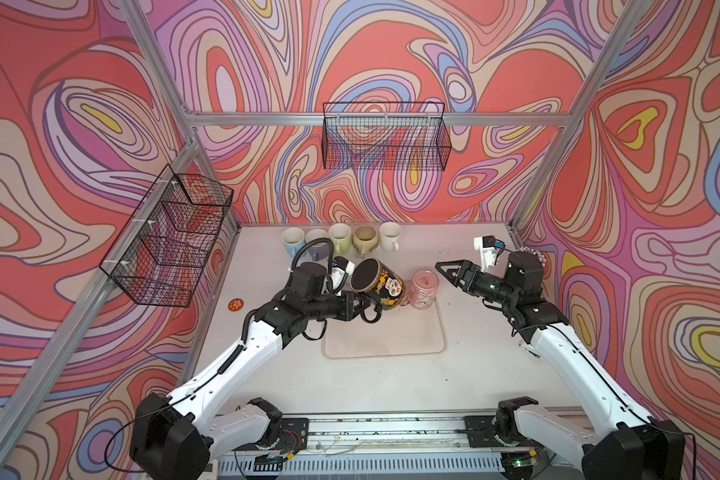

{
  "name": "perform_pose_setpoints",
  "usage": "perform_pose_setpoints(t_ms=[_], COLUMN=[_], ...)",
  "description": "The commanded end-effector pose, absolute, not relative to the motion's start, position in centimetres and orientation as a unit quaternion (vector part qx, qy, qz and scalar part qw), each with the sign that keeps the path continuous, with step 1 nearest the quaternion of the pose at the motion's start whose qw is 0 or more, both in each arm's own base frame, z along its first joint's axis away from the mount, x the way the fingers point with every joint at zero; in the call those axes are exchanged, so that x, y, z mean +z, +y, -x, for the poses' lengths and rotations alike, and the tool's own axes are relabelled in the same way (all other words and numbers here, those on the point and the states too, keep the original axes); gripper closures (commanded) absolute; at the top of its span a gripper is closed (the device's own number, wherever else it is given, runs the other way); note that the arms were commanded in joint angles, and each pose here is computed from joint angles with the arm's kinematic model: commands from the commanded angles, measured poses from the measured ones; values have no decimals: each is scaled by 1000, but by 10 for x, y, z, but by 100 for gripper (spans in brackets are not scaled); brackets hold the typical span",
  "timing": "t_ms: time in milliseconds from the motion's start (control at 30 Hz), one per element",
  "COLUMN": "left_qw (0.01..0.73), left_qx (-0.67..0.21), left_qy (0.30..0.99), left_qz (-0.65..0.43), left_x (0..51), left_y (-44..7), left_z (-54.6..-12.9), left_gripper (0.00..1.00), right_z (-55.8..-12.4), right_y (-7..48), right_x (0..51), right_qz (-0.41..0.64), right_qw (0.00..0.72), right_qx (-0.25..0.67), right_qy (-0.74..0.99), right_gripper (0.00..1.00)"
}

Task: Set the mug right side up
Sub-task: 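Lift the black mug off the tray with left gripper and tilt it, then hold the black mug with left gripper while right gripper reaches for its handle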

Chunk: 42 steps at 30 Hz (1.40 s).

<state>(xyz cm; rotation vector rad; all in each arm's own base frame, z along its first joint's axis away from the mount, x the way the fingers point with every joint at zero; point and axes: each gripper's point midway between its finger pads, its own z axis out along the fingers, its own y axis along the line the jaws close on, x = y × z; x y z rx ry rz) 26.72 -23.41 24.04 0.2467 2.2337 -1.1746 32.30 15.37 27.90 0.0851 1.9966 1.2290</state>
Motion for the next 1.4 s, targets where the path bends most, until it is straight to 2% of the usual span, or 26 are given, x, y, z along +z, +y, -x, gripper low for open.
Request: perform_pose_setpoints(t_ms=[0,367,600,1033,1367], left_qw=[399,422,444,460,459], left_qx=[-547,-620,-627,-630,-637], left_qy=[729,659,636,620,613], left_qz=[-95,-58,-70,-84,-90], left_x=[335,379,406,418,416], left_y=[-224,-196,-194,-193,-193], left_z=[-277,-302,-302,-299,-298], left_gripper=[100,100,100,100,100], right_z=[-317,-299,-305,-306,-318], right_y=[168,253,280,330,356], right_x=[299,310,317,325,318], right_qz=[-5,82,89,130,127], right_qw=[387,349,332,309,282], right_qx=[548,612,657,685,716], right_qy=[742,705,671,646,626], right_gripper=[14,6,4,2,15])
